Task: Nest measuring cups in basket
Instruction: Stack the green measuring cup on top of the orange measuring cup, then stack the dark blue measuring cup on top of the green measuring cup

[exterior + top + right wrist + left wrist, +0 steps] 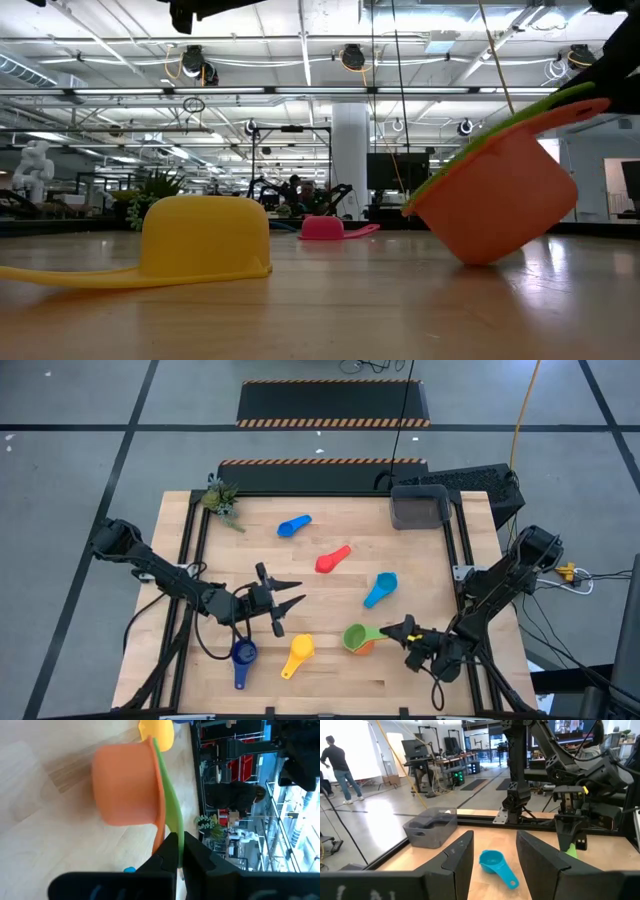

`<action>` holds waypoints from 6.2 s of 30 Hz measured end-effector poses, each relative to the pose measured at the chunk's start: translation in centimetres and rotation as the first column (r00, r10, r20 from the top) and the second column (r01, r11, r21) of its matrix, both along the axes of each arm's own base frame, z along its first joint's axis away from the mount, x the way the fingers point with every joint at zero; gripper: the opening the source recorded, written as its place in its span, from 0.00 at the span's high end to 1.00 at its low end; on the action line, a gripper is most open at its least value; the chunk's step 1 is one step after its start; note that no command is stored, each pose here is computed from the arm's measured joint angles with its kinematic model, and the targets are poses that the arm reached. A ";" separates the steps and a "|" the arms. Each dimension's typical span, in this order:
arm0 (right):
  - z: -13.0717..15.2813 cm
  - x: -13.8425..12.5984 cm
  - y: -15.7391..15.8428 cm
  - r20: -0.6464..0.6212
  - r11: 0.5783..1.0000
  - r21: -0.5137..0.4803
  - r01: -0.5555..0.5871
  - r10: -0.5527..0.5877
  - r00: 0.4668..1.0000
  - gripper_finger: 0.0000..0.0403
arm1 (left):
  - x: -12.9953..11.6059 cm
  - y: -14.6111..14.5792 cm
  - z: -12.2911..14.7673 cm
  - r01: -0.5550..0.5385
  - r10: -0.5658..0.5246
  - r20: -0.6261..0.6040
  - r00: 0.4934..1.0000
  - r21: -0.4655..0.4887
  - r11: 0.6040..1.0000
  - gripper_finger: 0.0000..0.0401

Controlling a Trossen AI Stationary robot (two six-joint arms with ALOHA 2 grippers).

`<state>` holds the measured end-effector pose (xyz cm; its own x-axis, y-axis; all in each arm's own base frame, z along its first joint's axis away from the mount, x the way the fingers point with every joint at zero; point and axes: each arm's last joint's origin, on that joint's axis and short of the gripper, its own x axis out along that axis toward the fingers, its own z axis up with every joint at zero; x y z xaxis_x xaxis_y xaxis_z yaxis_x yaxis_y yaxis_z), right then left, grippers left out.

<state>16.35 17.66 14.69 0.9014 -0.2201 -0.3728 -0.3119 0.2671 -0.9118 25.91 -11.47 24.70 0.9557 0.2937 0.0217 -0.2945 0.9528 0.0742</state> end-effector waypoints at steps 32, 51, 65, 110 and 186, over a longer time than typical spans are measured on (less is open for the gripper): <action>-1.2 -0.1 0.5 -0.093 0.991 0.125 -0.049 0.060 0.994 0.72 | 0.0 0.0 0.0 -0.001 0.001 -0.003 1.000 0.005 1.000 0.62; -0.2 -0.6 0.2 -0.124 0.944 0.330 -0.015 0.059 0.991 0.57 | 0.0 0.0 0.0 -0.001 0.001 -0.002 1.000 0.003 1.000 0.62; 0.2 -1.6 -1.1 -0.258 0.889 0.448 0.094 0.027 0.966 0.57 | 0.0 0.0 0.0 -0.001 0.001 0.002 1.000 -0.008 1.000 0.62; 6.6 -2.3 -2.7 -0.038 0.326 0.937 0.129 -0.272 0.962 0.57 | -5.1 -14.7 -2.7 0.387 -0.330 -0.756 0.566 -0.109 0.915 0.62; 7.9 1.0 -0.1 0.134 0.631 0.776 0.005 -0.173 0.976 0.57 | -5.5 -5.0 -2.6 -0.190 -0.086 -0.832 0.548 -0.223 0.956 0.97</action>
